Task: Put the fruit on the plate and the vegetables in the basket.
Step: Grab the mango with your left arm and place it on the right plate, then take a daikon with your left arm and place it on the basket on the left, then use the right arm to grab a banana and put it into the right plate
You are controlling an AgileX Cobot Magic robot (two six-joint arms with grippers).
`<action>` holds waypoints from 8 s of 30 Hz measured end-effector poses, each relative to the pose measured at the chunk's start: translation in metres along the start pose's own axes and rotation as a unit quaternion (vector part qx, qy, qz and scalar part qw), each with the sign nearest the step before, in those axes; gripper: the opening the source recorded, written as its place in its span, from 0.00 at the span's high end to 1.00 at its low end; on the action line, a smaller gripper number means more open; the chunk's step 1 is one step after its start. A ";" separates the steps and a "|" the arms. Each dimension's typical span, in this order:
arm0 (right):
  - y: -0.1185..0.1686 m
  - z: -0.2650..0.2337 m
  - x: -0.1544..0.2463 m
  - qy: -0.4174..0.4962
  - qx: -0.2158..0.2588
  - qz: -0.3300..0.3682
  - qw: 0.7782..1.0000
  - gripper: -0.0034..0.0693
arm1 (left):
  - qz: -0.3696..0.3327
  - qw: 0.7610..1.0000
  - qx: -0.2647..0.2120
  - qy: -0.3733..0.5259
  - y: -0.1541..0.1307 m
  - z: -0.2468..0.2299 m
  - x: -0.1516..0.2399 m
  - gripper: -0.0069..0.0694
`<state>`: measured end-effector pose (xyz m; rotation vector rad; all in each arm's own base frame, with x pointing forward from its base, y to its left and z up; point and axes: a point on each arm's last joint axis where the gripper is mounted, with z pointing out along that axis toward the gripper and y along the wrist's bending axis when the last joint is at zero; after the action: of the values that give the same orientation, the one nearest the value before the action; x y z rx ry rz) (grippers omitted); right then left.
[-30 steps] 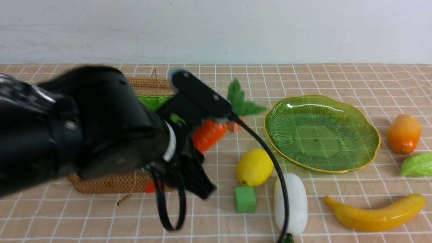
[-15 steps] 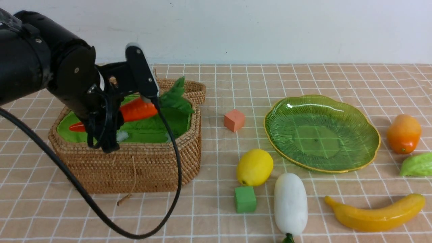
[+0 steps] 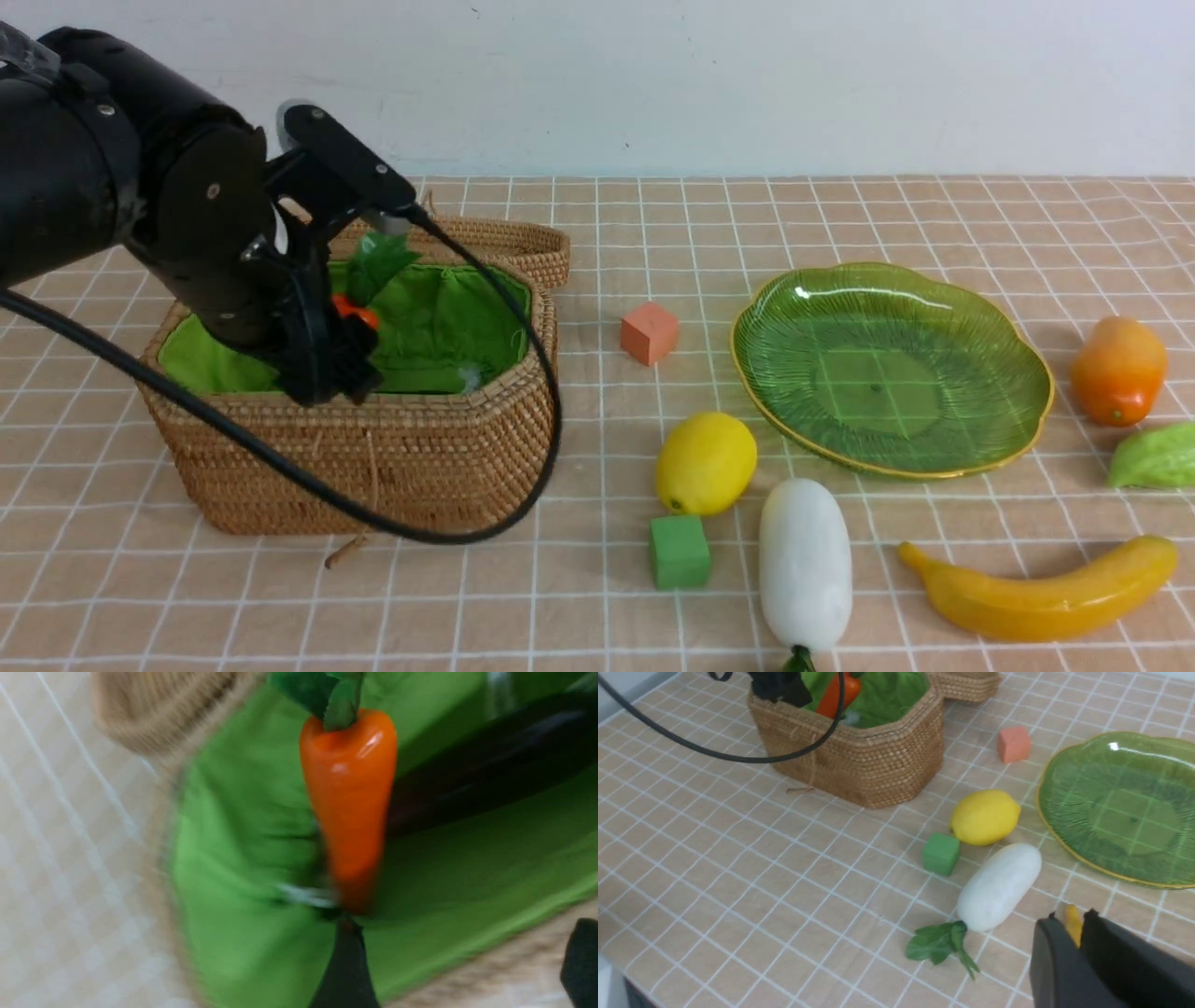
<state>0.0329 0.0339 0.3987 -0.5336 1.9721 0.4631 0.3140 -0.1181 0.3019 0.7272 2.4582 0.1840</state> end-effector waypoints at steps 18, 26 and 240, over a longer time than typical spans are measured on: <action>-0.002 -0.012 0.006 0.061 0.026 0.030 0.997 0.81 | 0.046 0.990 0.120 0.053 -0.172 0.056 -0.111 0.43; 0.001 -0.013 0.007 0.067 0.013 0.036 0.997 0.81 | 0.067 0.995 0.071 0.037 -0.182 0.118 -0.117 0.05; -0.261 0.303 -0.029 0.261 0.197 0.175 0.929 0.52 | -0.078 0.934 0.181 -0.297 -0.054 -0.168 0.137 0.93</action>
<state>0.4098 -0.0164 0.2715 -0.0373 2.6100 0.1280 0.1006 -0.0855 0.3604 0.6163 1.9590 -0.4963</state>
